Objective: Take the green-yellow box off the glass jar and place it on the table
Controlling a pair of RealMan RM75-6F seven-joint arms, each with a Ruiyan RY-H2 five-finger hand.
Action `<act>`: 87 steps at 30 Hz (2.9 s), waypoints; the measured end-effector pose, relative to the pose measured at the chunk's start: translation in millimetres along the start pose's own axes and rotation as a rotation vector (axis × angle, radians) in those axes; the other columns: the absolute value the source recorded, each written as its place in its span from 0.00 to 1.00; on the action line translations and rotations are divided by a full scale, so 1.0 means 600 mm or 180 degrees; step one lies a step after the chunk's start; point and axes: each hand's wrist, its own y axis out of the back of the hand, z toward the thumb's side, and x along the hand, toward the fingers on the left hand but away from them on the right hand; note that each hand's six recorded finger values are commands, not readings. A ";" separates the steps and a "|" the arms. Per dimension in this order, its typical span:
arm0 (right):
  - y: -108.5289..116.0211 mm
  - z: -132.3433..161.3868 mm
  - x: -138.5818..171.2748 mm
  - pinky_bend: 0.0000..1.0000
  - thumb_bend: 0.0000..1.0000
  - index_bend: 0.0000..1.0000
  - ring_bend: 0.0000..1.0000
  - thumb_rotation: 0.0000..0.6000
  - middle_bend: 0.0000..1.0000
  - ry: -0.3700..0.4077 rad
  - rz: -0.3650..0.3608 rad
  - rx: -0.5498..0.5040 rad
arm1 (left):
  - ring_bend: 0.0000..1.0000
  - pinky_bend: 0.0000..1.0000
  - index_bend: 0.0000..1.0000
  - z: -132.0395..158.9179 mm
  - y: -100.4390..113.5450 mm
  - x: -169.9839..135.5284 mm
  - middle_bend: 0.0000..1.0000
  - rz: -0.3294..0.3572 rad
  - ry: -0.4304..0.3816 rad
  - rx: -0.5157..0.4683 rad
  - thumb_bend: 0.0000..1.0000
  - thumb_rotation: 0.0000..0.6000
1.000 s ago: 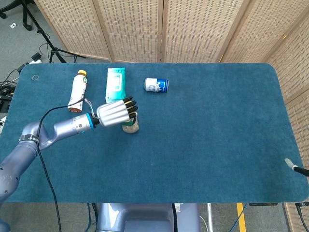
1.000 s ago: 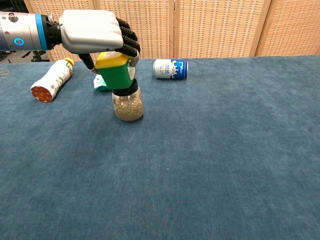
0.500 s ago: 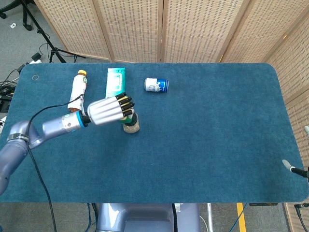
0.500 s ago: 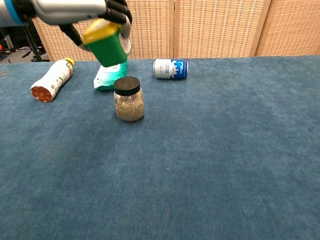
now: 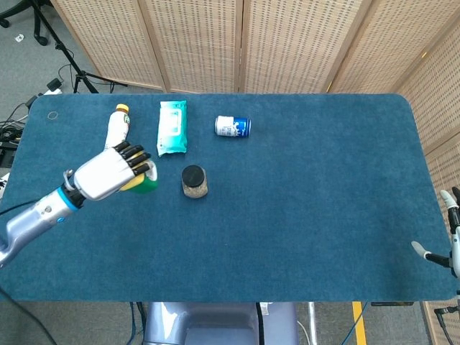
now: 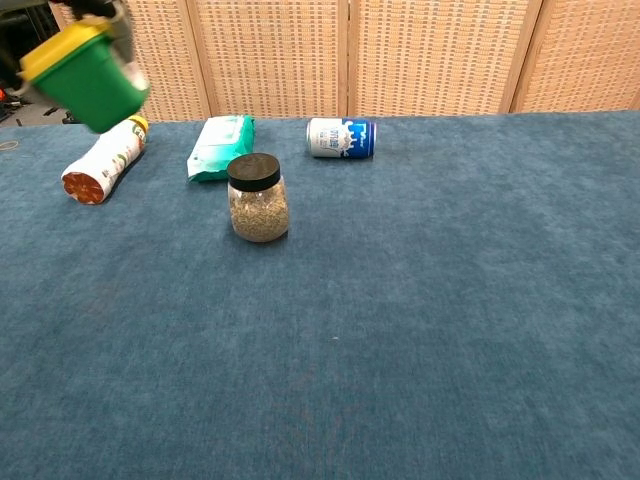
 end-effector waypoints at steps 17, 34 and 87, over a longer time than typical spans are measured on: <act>0.006 0.020 0.021 0.00 0.00 0.00 0.00 1.00 0.00 0.0203 0.0007 -0.0062 | 0.41 0.43 0.64 -0.042 -0.120 -0.201 0.53 -0.1661 0.1565 -0.0335 0.32 1.00; 0.002 0.021 0.023 0.00 0.00 0.00 0.00 1.00 0.00 0.0237 0.0035 -0.0059 | 0.41 0.43 0.64 -0.006 -0.250 -0.213 0.53 -0.2312 0.2213 -0.0481 0.32 1.00; 0.006 0.036 0.041 0.00 0.00 0.00 0.00 1.00 0.00 0.0348 0.0012 -0.0080 | 0.04 0.08 0.22 -0.038 -0.266 -0.304 0.06 -0.1073 0.1896 -0.2424 0.00 1.00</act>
